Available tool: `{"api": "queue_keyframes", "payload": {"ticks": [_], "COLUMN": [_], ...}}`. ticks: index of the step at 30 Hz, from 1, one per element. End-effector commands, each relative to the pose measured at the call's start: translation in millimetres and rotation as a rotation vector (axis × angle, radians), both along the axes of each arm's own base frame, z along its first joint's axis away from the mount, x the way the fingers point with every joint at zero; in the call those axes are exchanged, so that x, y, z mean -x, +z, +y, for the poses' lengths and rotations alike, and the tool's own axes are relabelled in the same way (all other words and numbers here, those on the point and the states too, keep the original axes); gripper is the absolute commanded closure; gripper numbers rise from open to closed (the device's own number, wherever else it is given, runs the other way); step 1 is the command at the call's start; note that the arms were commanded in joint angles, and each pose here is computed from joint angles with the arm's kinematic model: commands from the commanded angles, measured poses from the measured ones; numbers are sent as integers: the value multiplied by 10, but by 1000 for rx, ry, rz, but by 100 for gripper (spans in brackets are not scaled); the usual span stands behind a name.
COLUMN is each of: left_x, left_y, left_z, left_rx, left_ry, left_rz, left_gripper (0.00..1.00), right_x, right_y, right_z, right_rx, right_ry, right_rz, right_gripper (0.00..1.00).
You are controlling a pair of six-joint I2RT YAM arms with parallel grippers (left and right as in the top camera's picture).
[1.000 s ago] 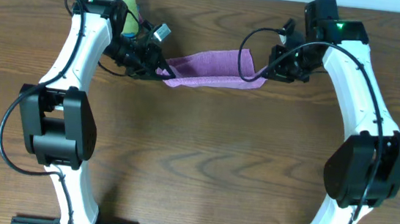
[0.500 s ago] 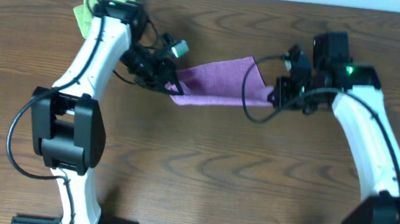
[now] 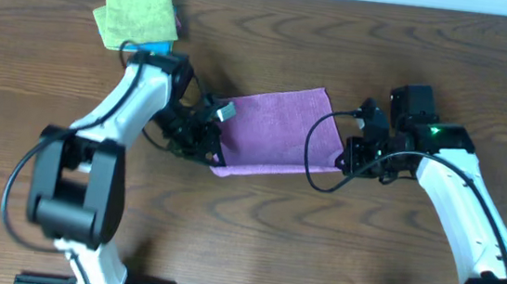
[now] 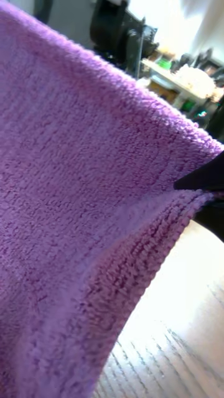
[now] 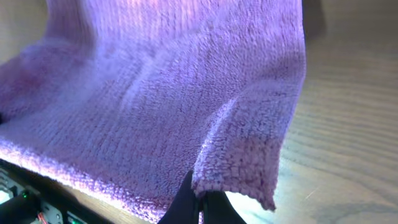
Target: Fold the cloth
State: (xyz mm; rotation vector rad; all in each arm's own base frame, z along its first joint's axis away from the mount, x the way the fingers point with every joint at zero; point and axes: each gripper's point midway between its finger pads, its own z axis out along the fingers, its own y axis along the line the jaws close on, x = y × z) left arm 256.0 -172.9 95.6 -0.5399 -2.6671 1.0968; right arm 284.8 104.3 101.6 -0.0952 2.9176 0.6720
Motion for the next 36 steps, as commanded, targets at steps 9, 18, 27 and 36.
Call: {"api": "queue_keyframes", "payload": {"ticks": [9, 18, 27, 36], "left_x": [567, 109, -418, -826], "left_y": [-253, -203, -287, -315], "left_z": [126, 196, 426, 531], "left_rx": [-59, -122, -254, -282], "left_ry": [218, 415, 640, 761], "left_rz": [69, -86, -227, -346], "left_gripper": [94, 94, 94, 94], "right_x": [225, -221, -669, -1056], "right_y": [-210, -104, -214, -314], "right_z": [-82, 17, 225, 299], "right_rx": [26, 2, -17, -46], "right_ry": [-9, 2, -16, -43], "right_rz": [55, -147, -266, -368], "right_gripper": [98, 99, 99, 99]}}
